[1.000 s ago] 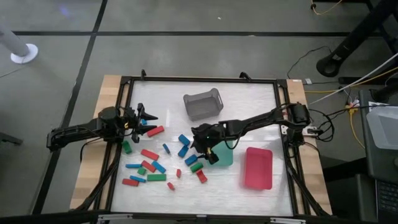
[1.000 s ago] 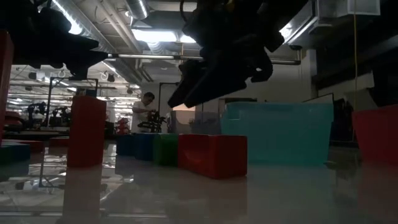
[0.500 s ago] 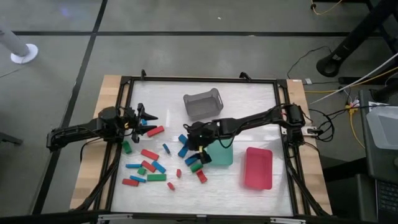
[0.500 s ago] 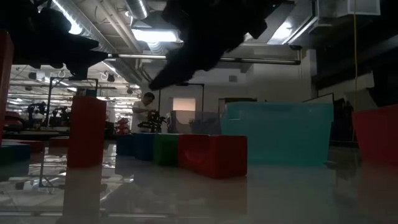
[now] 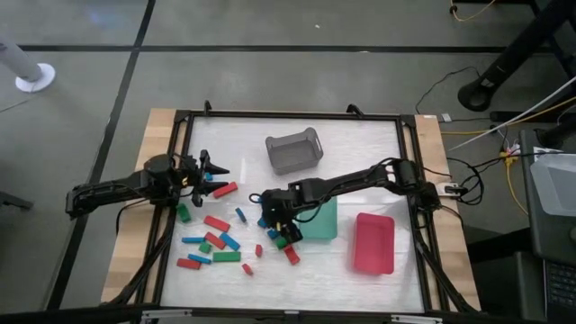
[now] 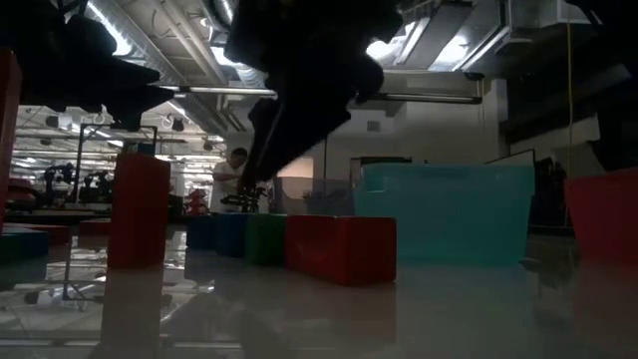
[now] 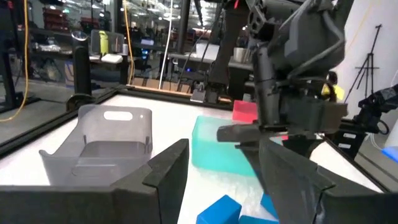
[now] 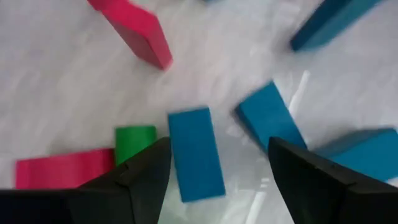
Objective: Sort blocks
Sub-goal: Put the blue block into the gray bin
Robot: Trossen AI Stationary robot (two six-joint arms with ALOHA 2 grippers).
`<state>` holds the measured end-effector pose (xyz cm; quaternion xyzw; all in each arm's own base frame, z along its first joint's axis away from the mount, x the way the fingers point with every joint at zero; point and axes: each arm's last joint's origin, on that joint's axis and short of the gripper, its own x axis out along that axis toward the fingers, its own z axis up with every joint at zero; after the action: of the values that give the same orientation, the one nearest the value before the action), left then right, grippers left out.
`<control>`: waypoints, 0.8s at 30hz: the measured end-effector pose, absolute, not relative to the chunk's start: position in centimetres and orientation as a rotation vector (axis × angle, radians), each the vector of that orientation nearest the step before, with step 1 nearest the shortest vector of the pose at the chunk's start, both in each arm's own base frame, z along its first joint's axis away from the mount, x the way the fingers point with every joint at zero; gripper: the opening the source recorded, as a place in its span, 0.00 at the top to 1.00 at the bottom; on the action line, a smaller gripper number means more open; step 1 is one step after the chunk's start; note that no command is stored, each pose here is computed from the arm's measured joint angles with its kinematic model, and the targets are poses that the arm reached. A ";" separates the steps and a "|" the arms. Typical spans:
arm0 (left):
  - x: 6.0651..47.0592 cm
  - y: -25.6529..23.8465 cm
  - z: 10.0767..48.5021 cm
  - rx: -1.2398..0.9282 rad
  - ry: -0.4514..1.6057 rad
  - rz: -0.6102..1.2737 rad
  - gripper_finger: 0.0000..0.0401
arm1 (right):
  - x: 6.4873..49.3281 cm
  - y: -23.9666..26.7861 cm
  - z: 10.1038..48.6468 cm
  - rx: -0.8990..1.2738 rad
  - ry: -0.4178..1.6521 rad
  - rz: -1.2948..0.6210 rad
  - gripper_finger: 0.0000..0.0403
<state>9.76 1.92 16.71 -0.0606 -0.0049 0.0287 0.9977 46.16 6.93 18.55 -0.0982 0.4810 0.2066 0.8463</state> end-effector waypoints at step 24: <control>9.8 1.9 16.7 -0.123 -0.003 0.056 0.54 | 46.2 8.1 15.6 -0.204 1.107 0.422 0.37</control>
<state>9.80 1.93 16.66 -0.0613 -0.0016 0.0280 0.9977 46.16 8.10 15.61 -0.0958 0.5206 0.1985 0.8248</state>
